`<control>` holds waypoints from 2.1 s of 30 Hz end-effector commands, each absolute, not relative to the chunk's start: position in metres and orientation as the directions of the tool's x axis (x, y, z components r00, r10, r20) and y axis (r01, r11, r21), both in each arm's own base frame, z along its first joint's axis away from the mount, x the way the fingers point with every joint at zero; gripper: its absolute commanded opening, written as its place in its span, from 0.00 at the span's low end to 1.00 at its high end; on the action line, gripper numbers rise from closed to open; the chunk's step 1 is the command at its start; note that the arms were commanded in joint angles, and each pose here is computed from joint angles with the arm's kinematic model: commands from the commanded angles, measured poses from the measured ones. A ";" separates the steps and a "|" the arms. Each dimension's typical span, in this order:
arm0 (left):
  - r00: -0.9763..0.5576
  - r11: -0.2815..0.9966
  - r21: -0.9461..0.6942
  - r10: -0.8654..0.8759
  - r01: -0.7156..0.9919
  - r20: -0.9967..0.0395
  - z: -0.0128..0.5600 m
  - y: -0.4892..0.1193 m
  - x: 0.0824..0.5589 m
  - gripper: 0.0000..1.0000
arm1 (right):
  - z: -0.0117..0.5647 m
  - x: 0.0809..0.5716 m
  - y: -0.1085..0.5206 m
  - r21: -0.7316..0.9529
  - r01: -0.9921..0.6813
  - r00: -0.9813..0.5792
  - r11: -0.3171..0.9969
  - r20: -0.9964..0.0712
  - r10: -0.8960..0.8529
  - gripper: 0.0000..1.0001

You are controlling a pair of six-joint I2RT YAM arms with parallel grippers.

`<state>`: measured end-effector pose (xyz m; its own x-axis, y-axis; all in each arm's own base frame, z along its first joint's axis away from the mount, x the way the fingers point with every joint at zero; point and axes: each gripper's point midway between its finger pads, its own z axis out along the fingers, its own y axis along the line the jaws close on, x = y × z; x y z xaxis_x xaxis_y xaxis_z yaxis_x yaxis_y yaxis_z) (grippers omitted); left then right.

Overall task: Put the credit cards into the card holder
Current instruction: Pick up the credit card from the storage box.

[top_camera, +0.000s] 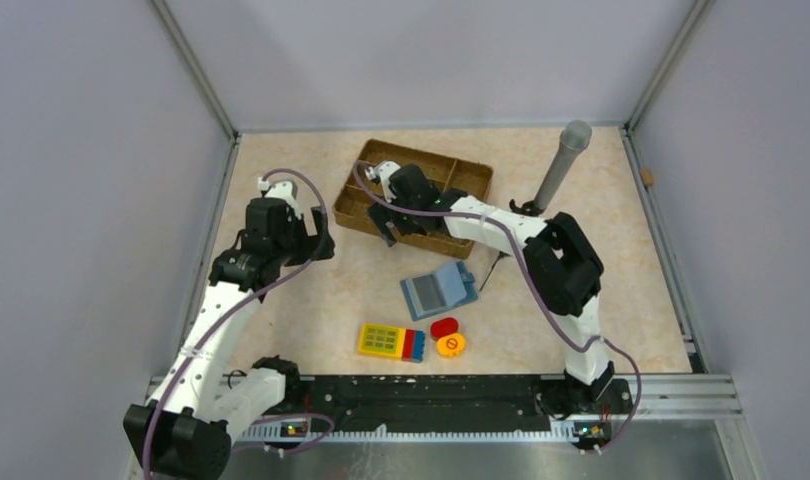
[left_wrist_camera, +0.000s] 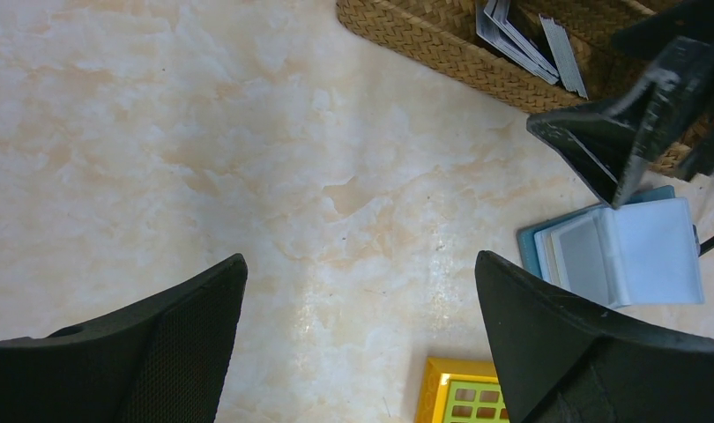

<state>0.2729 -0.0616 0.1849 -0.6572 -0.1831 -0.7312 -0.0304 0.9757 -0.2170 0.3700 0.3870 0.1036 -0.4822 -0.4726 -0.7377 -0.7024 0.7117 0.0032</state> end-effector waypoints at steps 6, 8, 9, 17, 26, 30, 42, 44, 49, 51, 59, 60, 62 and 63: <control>-0.639 0.975 -0.223 -0.185 -0.021 -0.746 0.186 -0.059 0.279 0.99 | 0.073 0.402 0.395 -0.061 -0.728 -0.460 0.683 -0.695 -0.553 0.93; -0.640 0.975 -0.223 -0.186 -0.024 -0.745 0.186 -0.059 0.280 0.99 | 0.070 0.402 0.397 -0.059 -0.735 -0.460 0.675 -0.687 -0.562 0.93; -0.645 0.971 -0.238 -0.186 -0.007 -0.741 0.186 -0.063 0.279 0.99 | 0.070 0.401 0.399 -0.056 -0.743 -0.455 0.667 -0.688 -0.565 0.93; -0.652 0.967 -0.254 -0.189 0.006 -0.734 0.185 -0.066 0.279 0.99 | 0.094 0.385 0.412 0.014 -0.808 -0.406 0.589 -0.738 -0.539 0.86; -0.655 0.964 -0.264 -0.190 0.016 -0.731 0.184 -0.069 0.278 0.99 | 0.111 0.379 0.414 0.004 -0.812 -0.383 0.583 -0.759 -0.527 0.79; -0.657 0.963 -0.267 -0.189 0.019 -0.729 0.184 -0.070 0.278 0.99 | 0.124 0.377 0.417 0.004 -0.814 -0.365 0.580 -0.781 -0.507 0.76; -0.660 0.963 -0.268 -0.189 0.020 -0.728 0.183 -0.070 0.277 0.99 | 0.116 0.378 0.416 0.002 -0.814 -0.377 0.581 -0.763 -0.526 0.57; -0.658 0.963 -0.269 -0.189 0.021 -0.729 0.183 -0.070 0.278 0.99 | 0.114 0.383 0.412 -0.019 -0.799 -0.380 0.600 -0.758 -0.530 0.62; -0.660 0.963 -0.270 -0.189 0.022 -0.727 0.182 -0.070 0.277 0.99 | 0.097 0.386 0.409 -0.040 -0.795 -0.391 0.605 -0.728 -0.563 0.79; -0.659 0.963 -0.269 -0.188 0.022 -0.728 0.182 -0.070 0.277 0.99 | 0.090 0.388 0.409 -0.043 -0.792 -0.399 0.608 -0.718 -0.571 0.80; -0.660 0.962 -0.271 -0.187 0.026 -0.727 0.182 -0.071 0.277 0.99 | 0.077 0.380 0.420 -0.013 -0.827 -0.388 0.563 -0.710 -0.588 0.80; -0.659 0.963 -0.270 -0.187 0.025 -0.728 0.182 -0.071 0.278 0.99 | 0.078 0.379 0.421 -0.013 -0.831 -0.383 0.557 -0.712 -0.588 0.79; -0.660 0.963 -0.270 -0.187 0.024 -0.727 0.182 -0.071 0.277 0.99 | 0.082 0.376 0.425 -0.014 -0.840 -0.369 0.543 -0.718 -0.590 0.77; -0.660 0.963 -0.270 -0.187 0.025 -0.728 0.182 -0.071 0.277 0.99 | 0.084 0.375 0.426 -0.017 -0.843 -0.363 0.538 -0.720 -0.591 0.76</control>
